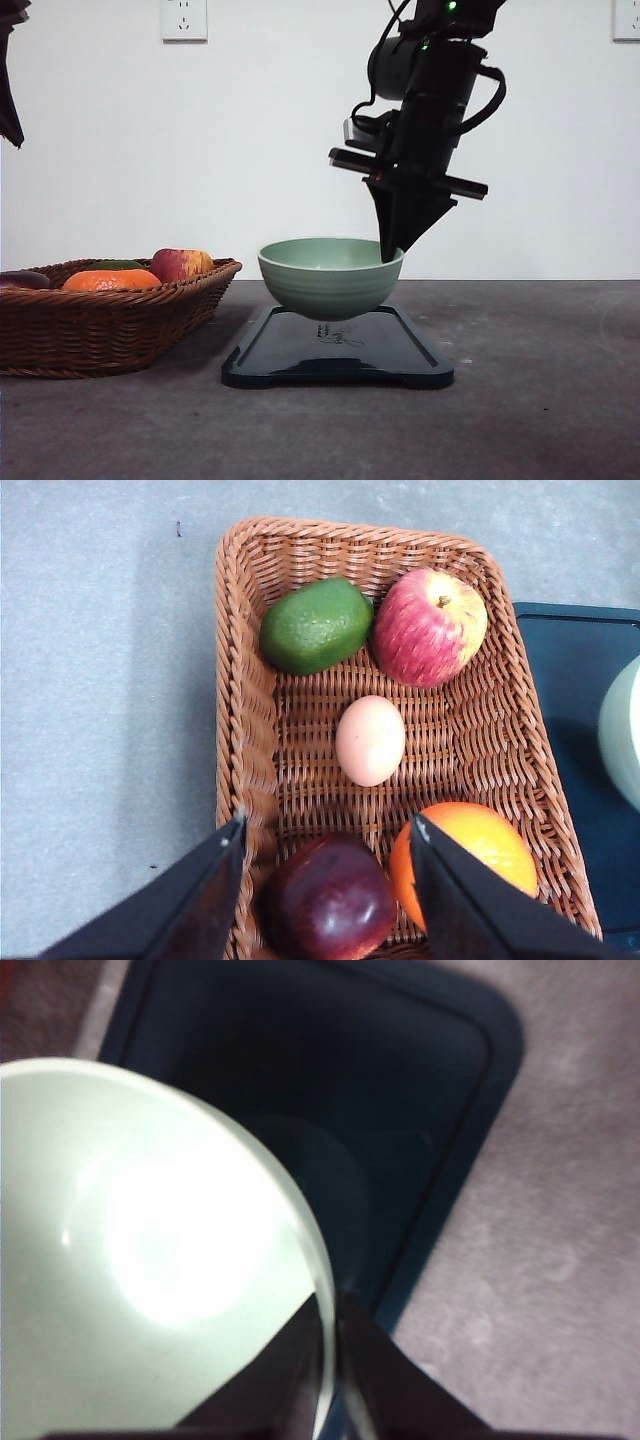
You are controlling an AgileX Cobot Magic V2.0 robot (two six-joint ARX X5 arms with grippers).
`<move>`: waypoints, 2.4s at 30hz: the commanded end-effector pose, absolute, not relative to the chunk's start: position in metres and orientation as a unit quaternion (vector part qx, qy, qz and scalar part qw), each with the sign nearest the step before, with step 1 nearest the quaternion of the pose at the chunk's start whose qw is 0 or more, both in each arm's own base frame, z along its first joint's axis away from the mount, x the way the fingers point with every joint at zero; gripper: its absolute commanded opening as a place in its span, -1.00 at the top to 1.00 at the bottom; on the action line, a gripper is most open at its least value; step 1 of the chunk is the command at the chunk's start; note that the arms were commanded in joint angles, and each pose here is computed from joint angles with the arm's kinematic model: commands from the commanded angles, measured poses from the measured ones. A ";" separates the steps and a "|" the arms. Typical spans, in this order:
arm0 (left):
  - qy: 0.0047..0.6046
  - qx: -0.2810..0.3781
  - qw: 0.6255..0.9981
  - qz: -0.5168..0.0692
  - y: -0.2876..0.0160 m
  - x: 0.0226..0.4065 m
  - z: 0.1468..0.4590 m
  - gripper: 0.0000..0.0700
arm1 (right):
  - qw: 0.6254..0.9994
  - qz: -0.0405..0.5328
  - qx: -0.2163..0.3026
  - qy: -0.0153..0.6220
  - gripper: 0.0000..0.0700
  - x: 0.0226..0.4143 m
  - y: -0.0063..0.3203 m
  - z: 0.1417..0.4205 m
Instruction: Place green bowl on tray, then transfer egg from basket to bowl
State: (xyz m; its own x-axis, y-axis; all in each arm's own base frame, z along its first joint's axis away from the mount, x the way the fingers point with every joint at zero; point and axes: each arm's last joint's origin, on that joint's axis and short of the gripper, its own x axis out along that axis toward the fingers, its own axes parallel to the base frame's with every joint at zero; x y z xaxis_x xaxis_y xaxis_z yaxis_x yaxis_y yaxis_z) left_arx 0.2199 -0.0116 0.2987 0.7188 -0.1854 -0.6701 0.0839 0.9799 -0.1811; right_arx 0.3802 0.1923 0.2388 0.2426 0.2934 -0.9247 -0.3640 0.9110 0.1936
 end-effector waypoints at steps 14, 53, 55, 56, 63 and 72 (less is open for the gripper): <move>0.361 -0.070 0.927 -0.077 -0.012 0.222 0.305 0.10 | 0.772 0.206 -0.037 0.600 0.40 0.384 0.203 0.224; 0.371 -0.071 0.923 -0.076 -0.012 0.220 0.303 0.11 | 0.901 0.278 -0.047 0.330 0.51 0.183 0.091 0.249; 0.373 -0.074 0.922 -0.078 -0.013 0.220 0.303 0.11 | 0.905 0.272 -0.038 0.325 0.51 0.172 0.084 0.246; 0.374 -0.077 0.921 -0.083 -0.013 0.220 0.303 0.11 | 0.907 0.268 -0.030 0.323 0.51 0.167 0.080 0.245; 0.390 -0.100 0.908 -0.115 -0.016 0.217 0.305 0.10 | 0.918 0.265 -0.014 0.295 0.50 0.139 0.067 0.255; 0.425 -0.059 0.892 -0.141 -0.032 0.239 0.328 0.04 | 0.924 0.267 -0.011 0.273 0.50 0.134 0.065 0.260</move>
State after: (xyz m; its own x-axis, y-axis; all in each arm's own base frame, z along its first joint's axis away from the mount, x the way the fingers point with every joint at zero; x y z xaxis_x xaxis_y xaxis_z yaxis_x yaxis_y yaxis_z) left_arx 0.2318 -0.0293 0.3248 0.6022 -0.3039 -0.7382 0.1676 0.9522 -0.2553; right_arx 0.1328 0.0636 0.2583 0.7062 0.4833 -0.5173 -0.5006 0.8576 0.1179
